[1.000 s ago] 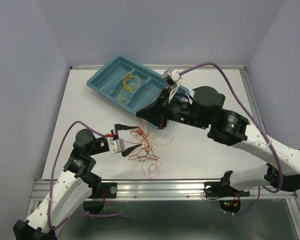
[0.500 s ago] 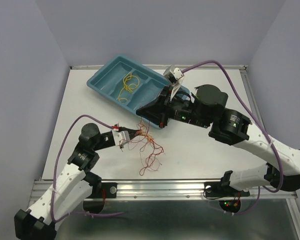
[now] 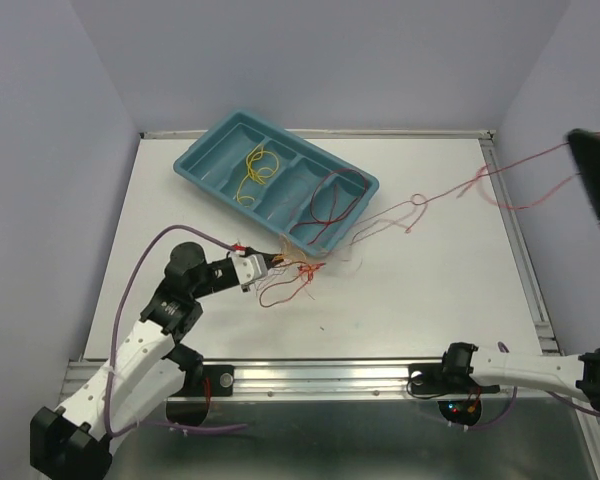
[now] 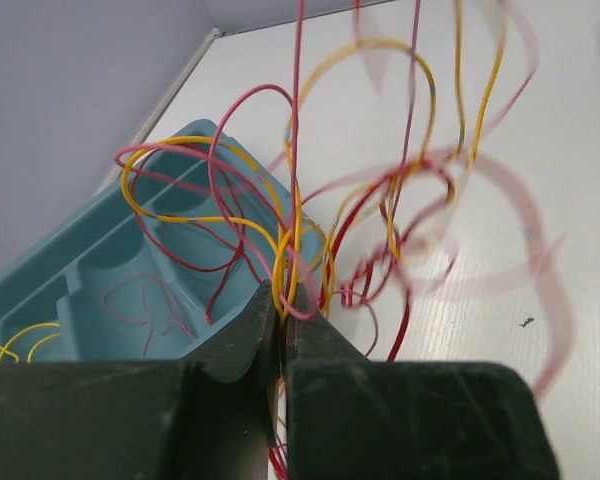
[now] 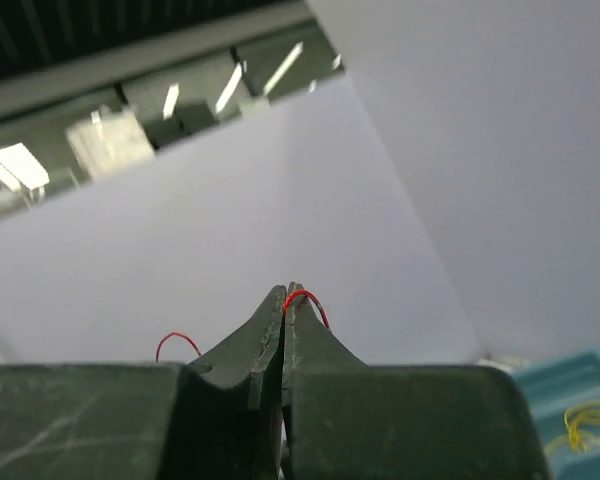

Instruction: Untangle the cables

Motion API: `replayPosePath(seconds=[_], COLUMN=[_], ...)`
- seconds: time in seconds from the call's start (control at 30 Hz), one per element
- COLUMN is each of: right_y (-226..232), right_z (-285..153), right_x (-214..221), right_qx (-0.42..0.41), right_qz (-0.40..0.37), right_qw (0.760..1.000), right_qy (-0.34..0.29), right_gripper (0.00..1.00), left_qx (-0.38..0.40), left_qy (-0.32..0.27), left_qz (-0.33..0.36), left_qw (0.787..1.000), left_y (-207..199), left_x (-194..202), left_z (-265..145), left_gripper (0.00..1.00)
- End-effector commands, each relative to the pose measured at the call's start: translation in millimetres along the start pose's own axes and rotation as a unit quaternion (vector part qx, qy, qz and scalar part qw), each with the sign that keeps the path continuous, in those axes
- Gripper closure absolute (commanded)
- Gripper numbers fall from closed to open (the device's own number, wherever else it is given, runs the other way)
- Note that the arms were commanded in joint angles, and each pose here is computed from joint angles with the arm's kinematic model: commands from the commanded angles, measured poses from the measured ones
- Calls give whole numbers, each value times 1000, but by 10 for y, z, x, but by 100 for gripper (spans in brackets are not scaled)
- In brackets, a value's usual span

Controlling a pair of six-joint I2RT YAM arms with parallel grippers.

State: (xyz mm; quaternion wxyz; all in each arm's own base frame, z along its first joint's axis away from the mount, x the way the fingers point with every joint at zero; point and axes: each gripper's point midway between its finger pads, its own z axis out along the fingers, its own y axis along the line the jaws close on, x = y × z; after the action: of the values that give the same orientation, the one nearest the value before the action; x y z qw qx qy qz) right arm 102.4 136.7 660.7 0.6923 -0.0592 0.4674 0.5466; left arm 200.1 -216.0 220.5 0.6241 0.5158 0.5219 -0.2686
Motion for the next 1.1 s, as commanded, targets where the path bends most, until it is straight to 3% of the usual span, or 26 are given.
replayPosePath(seconds=[0.0, 0.27, 0.57, 0.83, 0.9, 0.93, 0.97, 1.03, 1.07], right_y=[-88, -120, -324, -445, -478, -486, -504, -536, -544], right_z=[19, 105, 46, 190, 252, 261, 271, 271, 248], right_x=[-389, -215, 9, 180, 330, 368, 428, 551, 554], right_qx=[40, 43, 78, 107, 111, 111, 113, 114, 114], right_qz=[-7, -24, -40, -70, -78, -79, -81, -82, -81], right_qw=[997, 998, 996, 992, 991, 991, 990, 990, 990], right_qy=[-62, -42, -23, -10, 6, 9, 15, 27, 26], right_gripper=[99, 99, 99, 99, 99, 99, 99, 100, 99], left_qx=[-4, 50, 156, 195, 193, 179, 155, 130, 115], left_qy=[44, 119, 124, 188, 205, 213, 226, 221, 190], left_qz=[-12, -35, 6, 23, 29, 20, 20, 19, 27], left_qw=[999, 991, 980, 962, 959, 960, 962, 966, 975], left_y=[110, -104, -705, -1071, -1095, -1061, -965, -871, -798], left_x=[187, 532, 528, 841, 886, 884, 904, 815, 635], left_z=[129, 310, 384, 530, 598, 619, 632, 647, 642], left_gripper=[100, 100, 100, 96, 80, 66, 38, 19, 15])
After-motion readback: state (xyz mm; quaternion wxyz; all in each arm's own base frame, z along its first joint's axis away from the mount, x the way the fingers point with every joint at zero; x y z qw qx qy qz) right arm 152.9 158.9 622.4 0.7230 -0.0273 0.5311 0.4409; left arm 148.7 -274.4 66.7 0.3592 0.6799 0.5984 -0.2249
